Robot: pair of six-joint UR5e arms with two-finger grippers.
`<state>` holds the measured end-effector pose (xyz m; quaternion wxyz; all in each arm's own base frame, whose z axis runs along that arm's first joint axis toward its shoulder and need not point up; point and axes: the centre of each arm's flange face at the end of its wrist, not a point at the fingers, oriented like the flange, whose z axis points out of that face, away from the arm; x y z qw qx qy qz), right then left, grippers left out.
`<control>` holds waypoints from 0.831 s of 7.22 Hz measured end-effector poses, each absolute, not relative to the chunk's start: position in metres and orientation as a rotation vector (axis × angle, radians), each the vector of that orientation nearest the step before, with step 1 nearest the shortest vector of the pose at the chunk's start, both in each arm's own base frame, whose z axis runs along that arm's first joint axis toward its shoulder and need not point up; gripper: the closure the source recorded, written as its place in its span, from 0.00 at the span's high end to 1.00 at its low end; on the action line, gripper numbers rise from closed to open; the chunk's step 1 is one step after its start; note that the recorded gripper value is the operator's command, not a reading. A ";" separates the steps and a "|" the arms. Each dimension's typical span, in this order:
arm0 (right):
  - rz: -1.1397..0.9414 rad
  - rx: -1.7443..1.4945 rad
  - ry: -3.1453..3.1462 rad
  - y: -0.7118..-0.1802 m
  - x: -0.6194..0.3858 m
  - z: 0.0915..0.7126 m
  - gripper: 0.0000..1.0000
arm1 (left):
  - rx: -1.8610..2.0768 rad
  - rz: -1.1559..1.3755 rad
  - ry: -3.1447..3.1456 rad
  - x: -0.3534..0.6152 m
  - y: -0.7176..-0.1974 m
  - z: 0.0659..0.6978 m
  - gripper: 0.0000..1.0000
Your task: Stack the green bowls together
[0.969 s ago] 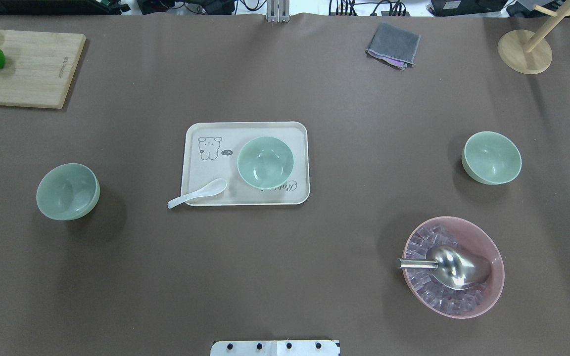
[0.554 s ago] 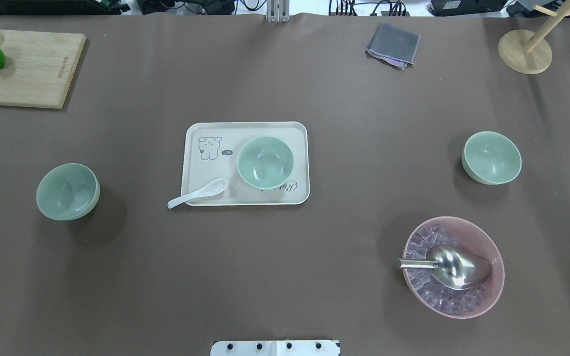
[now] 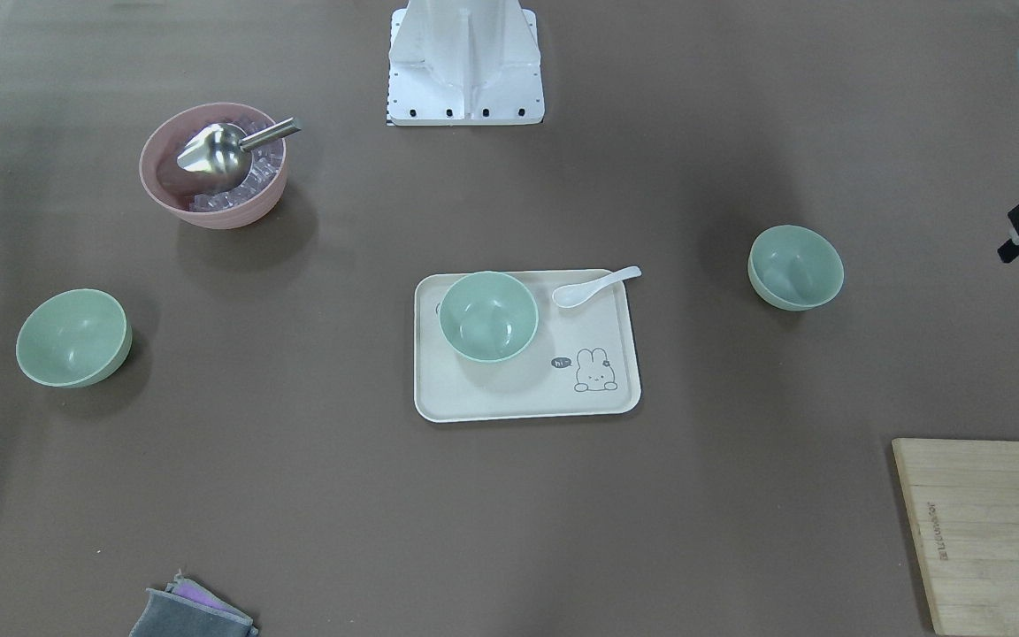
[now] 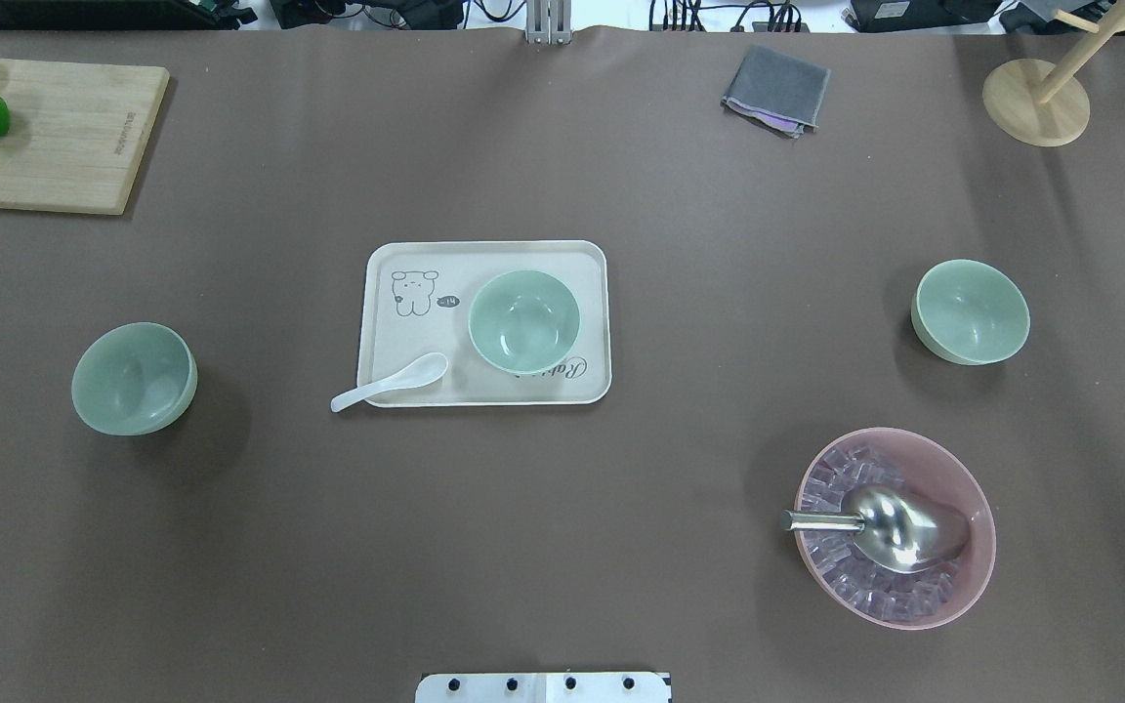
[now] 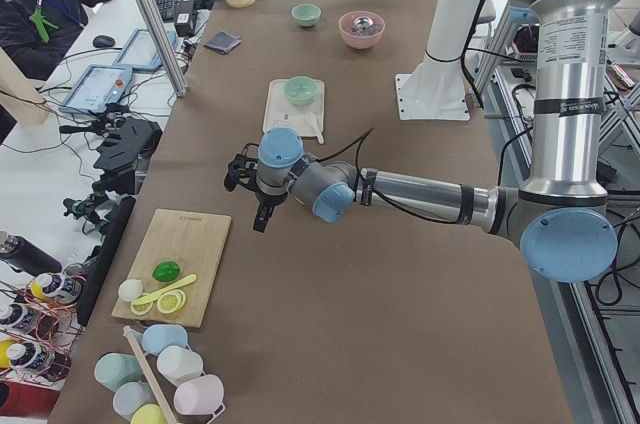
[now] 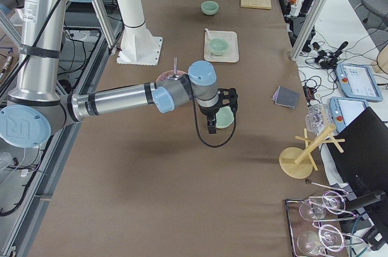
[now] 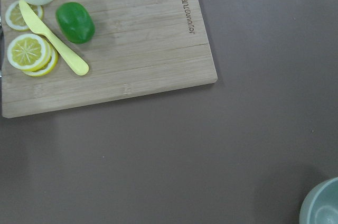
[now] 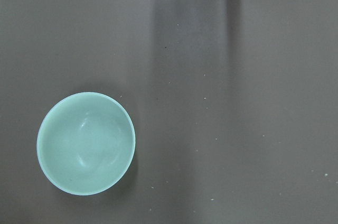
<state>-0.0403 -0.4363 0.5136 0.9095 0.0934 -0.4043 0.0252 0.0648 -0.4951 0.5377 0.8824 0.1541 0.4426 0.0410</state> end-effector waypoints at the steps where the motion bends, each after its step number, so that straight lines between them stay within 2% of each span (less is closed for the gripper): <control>1: 0.071 0.185 -0.836 -0.436 -0.058 0.510 0.99 | 0.301 0.057 0.936 0.095 -0.490 0.534 0.98; 4: 0.070 0.193 -0.846 -0.434 -0.073 0.506 1.00 | 0.246 0.016 0.896 0.185 -0.473 0.530 0.97; 5: 0.066 0.201 -0.850 -0.434 -0.073 0.506 1.00 | 0.235 0.027 0.880 0.208 -0.465 0.531 0.85; 6: 0.065 0.205 -0.850 -0.433 -0.073 0.506 1.00 | 0.226 0.045 0.872 0.224 -0.458 0.533 0.67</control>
